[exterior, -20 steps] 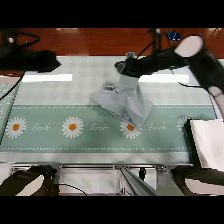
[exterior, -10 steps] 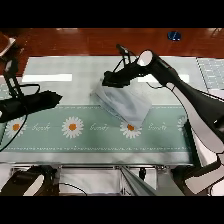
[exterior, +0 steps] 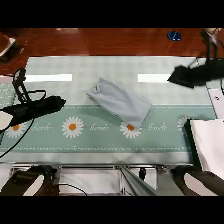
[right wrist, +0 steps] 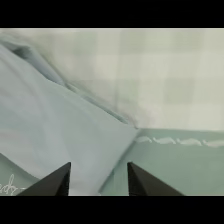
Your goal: Fold the shirts.
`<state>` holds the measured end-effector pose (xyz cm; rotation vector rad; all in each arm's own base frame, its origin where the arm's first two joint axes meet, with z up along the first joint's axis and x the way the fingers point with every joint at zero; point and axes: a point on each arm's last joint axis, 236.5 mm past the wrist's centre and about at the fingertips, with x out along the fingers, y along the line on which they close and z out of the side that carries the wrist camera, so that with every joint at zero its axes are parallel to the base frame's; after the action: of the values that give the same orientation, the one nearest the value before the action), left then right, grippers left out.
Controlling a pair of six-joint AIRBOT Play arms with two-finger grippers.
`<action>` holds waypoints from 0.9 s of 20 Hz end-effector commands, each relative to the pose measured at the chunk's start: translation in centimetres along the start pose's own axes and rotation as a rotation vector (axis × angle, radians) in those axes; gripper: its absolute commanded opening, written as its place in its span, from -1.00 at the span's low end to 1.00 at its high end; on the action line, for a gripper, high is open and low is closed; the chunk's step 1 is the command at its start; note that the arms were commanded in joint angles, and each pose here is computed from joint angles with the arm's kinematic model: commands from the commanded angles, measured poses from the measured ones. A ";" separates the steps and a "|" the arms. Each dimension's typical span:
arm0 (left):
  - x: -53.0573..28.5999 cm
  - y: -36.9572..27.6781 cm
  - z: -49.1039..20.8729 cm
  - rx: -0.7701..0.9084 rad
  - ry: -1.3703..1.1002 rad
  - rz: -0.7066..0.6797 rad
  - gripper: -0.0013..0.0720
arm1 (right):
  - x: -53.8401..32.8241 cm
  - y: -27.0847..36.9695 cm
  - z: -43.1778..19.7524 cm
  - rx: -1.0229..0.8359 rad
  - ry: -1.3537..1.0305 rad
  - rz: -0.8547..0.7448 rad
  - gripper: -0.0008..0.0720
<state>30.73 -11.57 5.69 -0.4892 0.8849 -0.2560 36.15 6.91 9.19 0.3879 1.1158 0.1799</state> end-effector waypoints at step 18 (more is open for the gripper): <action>0.9 0.4 0.2 -0.014 -0.001 0.008 -0.92 | 19.5 5.3 -13.1 0.405 0.317 0.335 -0.39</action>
<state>31.44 -11.47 5.33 -0.4996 0.8758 -0.2435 31.99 17.96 -10.26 0.9319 1.3534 0.1746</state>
